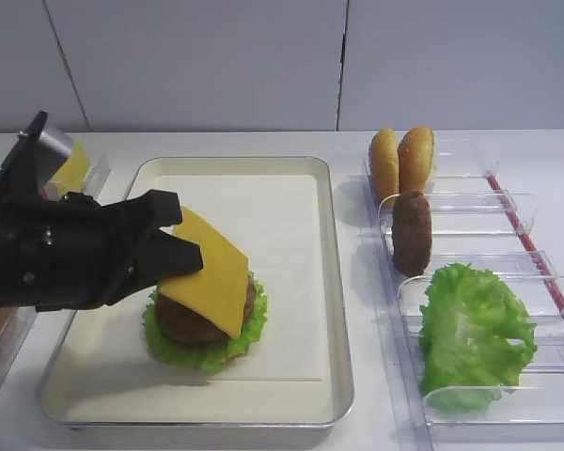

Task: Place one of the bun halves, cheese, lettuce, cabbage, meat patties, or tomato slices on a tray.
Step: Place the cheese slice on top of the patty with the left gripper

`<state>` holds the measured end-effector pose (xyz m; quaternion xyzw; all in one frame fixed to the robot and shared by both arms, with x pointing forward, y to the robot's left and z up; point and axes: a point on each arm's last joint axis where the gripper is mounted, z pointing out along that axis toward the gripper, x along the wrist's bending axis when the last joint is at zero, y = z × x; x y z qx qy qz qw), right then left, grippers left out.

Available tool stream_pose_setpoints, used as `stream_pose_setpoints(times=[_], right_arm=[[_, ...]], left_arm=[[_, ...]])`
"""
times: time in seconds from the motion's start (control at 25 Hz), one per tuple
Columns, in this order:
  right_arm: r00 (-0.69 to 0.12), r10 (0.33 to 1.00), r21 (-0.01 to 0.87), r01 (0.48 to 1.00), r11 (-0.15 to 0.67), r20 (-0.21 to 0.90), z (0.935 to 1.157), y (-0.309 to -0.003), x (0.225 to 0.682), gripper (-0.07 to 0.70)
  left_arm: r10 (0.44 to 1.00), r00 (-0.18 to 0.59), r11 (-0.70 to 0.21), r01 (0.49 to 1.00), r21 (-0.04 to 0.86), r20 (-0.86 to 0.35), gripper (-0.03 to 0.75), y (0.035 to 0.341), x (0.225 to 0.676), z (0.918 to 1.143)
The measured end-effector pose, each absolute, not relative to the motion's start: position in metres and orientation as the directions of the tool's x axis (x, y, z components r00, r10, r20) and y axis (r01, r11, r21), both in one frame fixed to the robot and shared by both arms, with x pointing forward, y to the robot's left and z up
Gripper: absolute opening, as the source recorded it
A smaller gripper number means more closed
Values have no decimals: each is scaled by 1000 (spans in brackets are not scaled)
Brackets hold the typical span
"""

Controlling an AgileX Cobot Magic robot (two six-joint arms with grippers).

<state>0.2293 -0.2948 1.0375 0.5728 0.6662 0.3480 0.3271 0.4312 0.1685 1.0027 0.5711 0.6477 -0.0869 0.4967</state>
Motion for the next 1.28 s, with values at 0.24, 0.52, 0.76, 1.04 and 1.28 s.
stream_pose_setpoints(times=[0.24,0.52,0.76,1.04,1.28], right_arm=[[-130,991,838,536,102,-37,1037,-295,229,693],[-130,991,838,536,102,-37,1037,-295,229,693],[-130,991,838,536,102,-37,1037,-295,229,693],[-130,991,838,536,102,-37,1037,-295,229,693],[-130,991,838,536,102,-37,1037,-295,229,693]], left_arm=[[669,122,301,857,418,-733,10,164,436,987],[703,134,287,845,451,-699,10,166,439,984],[735,129,288,829,479,-665,10,169,441,982],[756,167,252,818,517,-633,10,170,442,982],[767,199,222,810,543,-610,13,170,442,982]])
